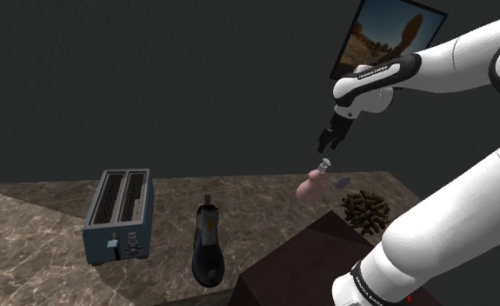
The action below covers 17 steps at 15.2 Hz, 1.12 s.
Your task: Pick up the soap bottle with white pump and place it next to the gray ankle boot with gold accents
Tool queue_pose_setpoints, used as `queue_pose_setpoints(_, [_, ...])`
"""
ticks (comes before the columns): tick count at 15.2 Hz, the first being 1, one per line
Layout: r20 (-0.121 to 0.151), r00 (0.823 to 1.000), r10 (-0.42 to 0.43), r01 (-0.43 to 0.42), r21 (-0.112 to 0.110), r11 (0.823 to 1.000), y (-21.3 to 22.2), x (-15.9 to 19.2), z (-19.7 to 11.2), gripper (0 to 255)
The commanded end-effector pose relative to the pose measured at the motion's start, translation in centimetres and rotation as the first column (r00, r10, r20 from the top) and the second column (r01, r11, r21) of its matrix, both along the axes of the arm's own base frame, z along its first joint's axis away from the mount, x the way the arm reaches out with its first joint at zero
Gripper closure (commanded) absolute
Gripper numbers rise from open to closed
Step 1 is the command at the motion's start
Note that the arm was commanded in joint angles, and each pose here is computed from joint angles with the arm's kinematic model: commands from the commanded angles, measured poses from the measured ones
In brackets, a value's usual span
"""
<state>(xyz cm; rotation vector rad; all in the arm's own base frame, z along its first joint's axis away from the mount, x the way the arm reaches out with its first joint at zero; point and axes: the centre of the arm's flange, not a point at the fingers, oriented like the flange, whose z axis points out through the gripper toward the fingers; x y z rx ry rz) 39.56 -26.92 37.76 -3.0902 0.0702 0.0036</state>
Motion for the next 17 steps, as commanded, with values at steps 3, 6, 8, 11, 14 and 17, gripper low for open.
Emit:
queue_pose_setpoints(3, [-0.007, 1.0, -0.003, 0.003, -0.01, 1.0, -4.1, 1.3, -3.2, 0])
queue_pose_setpoints(6, [-0.012, 1.0, -0.005, 0.005, -0.016, 1.0, -7.1, 2.2, -5.5, 0])
queue_pose_setpoints(8, [-0.015, 1.0, -0.007, 0.007, -0.02, 1.0, -9.2, 2.8, -7.0, 0])
queue_pose_setpoints(11, [-0.02, 1.0, -0.009, 0.009, -0.026, 1.0, -12.3, 3.6, -9.2, 0])
queue_pose_setpoints(14, [-0.025, 1.0, -0.012, 0.011, -0.032, 0.999, -15.3, 4.5, -11.5, 0])
queue_pose_setpoints(17, [-0.026, 1.0, -0.013, 0.012, -0.034, 0.999, -16.3, 4.8, -13.2, 0])
